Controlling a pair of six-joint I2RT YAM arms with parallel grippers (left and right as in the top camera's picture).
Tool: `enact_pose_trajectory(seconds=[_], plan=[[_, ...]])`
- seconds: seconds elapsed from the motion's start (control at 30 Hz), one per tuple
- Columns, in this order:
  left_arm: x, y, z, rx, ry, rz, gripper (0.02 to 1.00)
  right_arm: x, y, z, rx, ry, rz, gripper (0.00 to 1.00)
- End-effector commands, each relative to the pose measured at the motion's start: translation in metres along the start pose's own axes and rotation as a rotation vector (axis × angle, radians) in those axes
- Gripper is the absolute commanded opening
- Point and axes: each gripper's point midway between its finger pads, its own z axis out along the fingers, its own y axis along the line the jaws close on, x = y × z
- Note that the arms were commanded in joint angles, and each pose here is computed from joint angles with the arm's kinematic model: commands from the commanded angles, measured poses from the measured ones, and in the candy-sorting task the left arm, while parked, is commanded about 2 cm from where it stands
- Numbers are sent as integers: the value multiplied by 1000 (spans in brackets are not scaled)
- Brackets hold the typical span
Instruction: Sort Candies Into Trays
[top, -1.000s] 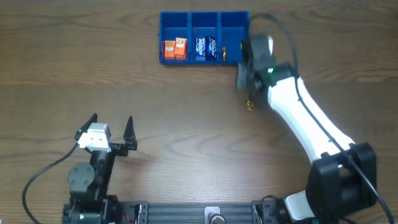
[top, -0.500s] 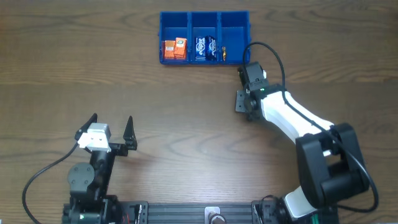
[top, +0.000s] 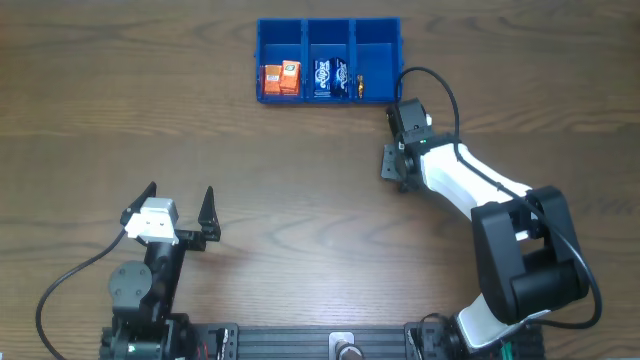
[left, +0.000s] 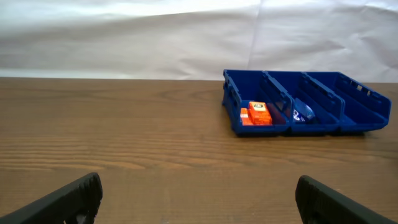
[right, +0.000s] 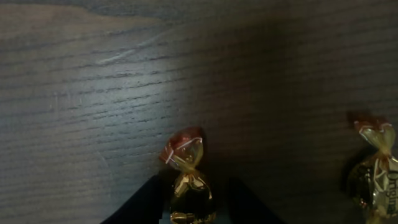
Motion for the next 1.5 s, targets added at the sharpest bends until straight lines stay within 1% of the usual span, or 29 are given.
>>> enact_pose_trajectory(seconds=[0.03, 0.13, 0.17, 0.27, 0.3, 0.37, 0.47, 0.53, 0.57, 0.67, 0.77, 0.83, 0.9, 1.0, 1.13, 1.23, 1.27, 1.3, 1.37, 1.43, 1.47, 1.5], plan=[[16, -1, 1, 13, 48, 3, 998, 3, -2, 5, 6, 13, 8, 215], [16, -1, 1, 12, 48, 3, 998, 4, 4, 2, -7, 8, -2, 187], [16, -1, 1, 13, 48, 3, 996, 3, 8, -1, -13, 0, 3, 161], [16, -1, 1, 12, 48, 3, 998, -6, 23, -27, -57, -64, -8, 139], [16, -1, 1, 13, 48, 3, 996, -19, 35, -56, -91, -143, -24, 139], [16, -1, 1, 13, 48, 3, 998, -36, 44, -86, -115, -222, -34, 139], [16, -1, 1, 12, 48, 3, 996, -79, 59, -143, -144, -333, -61, 132], [16, -1, 1, 13, 48, 3, 996, -108, 63, -167, -123, -388, -77, 130], [16, -1, 1, 13, 48, 3, 998, -132, 67, -184, -101, -437, -85, 132], [16, -1, 1, 13, 48, 3, 998, -180, 73, -202, -81, -488, -87, 137], [16, -1, 1, 13, 48, 3, 998, -216, 76, -185, -60, -479, -61, 148], [16, -1, 1, 13, 48, 3, 998, -223, 79, -161, -48, -458, -56, 148], [16, -1, 1, 13, 48, 3, 996, -227, 78, -139, -42, -437, -26, 148], [16, -1, 1, 12, 48, 3, 998, -225, 84, -118, -75, -398, -32, 148], [16, -1, 1, 13, 48, 3, 998, -224, 83, -112, -70, -388, -35, 154], [16, -1, 1, 13, 48, 3, 998, -223, 82, -110, -67, -384, -33, 194], [16, -1, 1, 12, 48, 3, 998, -224, 82, -110, -67, -384, -33, 213], [16, -1, 1, 12, 49, 3, 998, -223, 82, -108, -65, -382, -33, 332], [16, -1, 1, 12, 48, 3, 998, -223, 82, -108, -65, -381, -33, 463], [16, -1, 1, 13, 48, 3, 998, -224, 81, -108, -65, -383, -31, 489], [16, -1, 1, 13, 48, 3, 998, -225, 81, -111, -66, -390, -30, 533], [16, -1, 1, 13, 48, 3, 998, -226, 79, -114, -57, -396, -31, 544]])
